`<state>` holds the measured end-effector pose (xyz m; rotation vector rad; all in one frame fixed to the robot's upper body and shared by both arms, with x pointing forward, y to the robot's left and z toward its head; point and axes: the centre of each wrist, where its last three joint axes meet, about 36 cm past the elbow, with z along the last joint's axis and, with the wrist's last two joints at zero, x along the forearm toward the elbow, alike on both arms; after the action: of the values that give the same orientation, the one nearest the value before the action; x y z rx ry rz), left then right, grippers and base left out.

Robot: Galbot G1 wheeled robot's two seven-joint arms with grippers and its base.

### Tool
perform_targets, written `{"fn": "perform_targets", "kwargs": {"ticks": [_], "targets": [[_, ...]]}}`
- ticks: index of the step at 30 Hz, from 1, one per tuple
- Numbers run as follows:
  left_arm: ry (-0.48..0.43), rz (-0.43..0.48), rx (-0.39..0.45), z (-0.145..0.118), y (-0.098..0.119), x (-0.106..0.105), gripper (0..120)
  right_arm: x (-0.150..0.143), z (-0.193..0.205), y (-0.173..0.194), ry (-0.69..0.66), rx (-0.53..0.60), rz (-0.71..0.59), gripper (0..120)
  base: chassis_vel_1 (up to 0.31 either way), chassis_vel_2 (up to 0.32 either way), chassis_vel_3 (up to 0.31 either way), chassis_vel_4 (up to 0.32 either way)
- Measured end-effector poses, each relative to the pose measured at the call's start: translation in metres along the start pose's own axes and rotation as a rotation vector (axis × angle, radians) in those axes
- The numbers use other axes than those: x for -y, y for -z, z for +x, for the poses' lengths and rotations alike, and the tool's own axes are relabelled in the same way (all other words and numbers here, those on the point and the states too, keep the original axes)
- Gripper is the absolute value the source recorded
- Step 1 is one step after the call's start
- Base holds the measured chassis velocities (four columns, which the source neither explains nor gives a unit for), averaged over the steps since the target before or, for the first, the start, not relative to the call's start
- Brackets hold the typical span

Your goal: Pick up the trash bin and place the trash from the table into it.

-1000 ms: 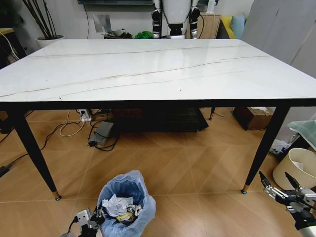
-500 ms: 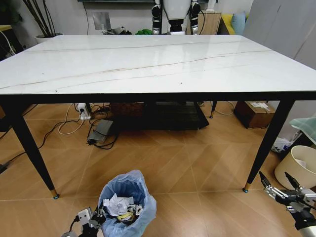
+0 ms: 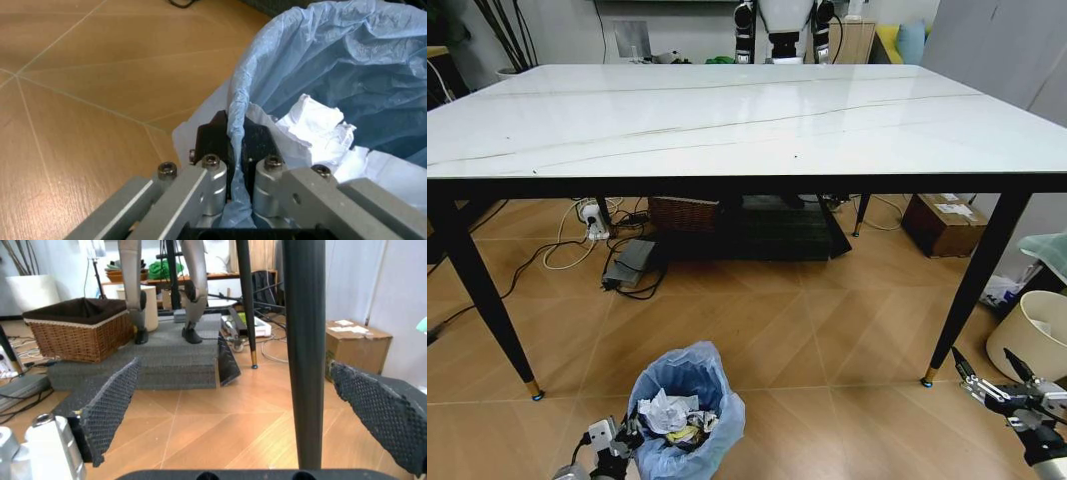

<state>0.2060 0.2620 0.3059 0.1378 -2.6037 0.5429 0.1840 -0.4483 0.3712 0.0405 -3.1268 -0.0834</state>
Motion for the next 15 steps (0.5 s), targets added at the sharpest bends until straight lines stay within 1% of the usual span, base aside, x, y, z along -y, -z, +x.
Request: {"fn": "perform_targets", "kwargs": {"ticks": [15], "targets": [[-0.002, 0.005, 0.014, -0.0014, -0.0004, 0.0012, 0, 0.0, 0.0, 0.0, 0.0, 0.0, 0.0, 100, 0.0, 0.0, 0.0, 0.0]]}}
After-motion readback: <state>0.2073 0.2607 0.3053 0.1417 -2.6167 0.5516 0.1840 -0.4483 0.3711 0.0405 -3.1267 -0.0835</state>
